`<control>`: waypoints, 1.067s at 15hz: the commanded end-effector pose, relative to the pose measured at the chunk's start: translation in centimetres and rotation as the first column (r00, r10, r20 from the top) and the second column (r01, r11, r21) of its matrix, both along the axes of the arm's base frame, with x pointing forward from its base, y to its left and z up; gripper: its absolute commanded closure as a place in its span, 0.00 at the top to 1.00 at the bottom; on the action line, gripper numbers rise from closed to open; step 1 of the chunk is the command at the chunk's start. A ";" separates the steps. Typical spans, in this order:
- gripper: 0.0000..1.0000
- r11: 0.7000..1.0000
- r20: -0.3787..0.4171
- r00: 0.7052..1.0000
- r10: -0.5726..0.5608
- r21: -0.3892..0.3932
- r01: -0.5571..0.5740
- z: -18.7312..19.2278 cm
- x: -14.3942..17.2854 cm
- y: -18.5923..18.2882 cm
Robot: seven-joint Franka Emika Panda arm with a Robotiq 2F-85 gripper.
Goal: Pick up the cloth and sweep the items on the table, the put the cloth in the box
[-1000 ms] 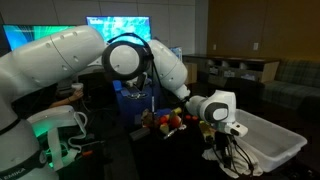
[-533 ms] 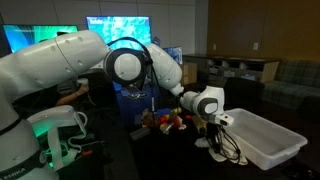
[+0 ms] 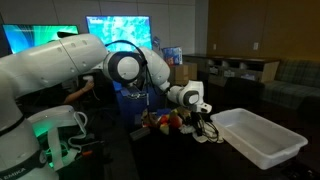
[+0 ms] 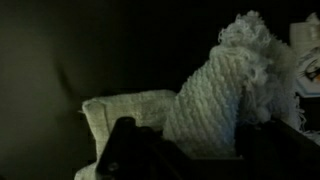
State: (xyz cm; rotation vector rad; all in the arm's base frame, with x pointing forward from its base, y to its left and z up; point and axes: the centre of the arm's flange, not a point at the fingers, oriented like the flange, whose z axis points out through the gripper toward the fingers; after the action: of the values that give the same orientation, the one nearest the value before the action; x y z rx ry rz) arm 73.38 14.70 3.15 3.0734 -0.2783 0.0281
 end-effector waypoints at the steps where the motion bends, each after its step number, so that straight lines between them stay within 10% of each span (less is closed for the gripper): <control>1: 0.01 0.997 0.019 0.997 0.076 0.032 -0.076 -0.4 1.0 4.9; 7: 0.01 0.989 0.018 0.989 0.147 0.033 -0.147 0.5 -0.8 8.1; 16: 0.00 0.998 -0.085 0.995 0.044 -0.049 -0.048 0.3 -3.6 -3.3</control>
State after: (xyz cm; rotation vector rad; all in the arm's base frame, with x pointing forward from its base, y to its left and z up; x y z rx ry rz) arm 72.43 16.28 2.84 3.0624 -0.1643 0.0047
